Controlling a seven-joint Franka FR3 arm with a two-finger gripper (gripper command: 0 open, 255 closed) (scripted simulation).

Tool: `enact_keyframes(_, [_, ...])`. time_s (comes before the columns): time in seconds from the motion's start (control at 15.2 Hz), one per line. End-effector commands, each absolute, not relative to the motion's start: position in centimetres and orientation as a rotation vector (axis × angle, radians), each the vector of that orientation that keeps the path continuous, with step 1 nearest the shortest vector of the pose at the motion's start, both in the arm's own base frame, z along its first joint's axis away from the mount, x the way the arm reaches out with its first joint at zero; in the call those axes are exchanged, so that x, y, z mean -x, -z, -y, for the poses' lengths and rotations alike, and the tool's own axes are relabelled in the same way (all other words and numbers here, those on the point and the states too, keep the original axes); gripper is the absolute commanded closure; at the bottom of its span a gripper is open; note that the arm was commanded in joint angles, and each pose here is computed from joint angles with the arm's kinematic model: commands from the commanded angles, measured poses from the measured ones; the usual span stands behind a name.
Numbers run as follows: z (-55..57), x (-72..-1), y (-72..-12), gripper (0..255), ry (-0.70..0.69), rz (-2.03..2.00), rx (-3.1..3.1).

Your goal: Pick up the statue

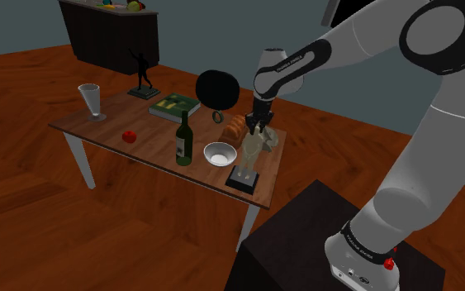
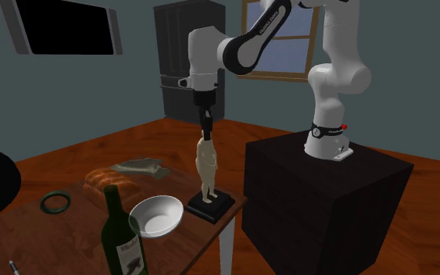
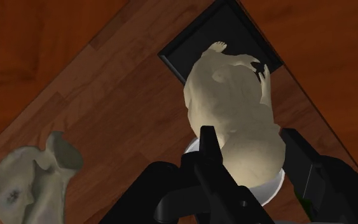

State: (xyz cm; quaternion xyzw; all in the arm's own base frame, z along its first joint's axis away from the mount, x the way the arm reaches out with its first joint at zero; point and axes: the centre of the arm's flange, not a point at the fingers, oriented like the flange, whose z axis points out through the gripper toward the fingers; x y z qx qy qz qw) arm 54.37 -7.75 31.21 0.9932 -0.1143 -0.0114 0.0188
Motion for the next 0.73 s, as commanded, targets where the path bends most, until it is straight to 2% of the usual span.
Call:
enact_keyframes(0.0, [7.7, -54.4, -32.5, 255, 0.033, 0.355, -3.083])
enact_keyframes(0.66, [7.7, -54.4, -36.8, 255, 0.033, 0.355, -3.083])
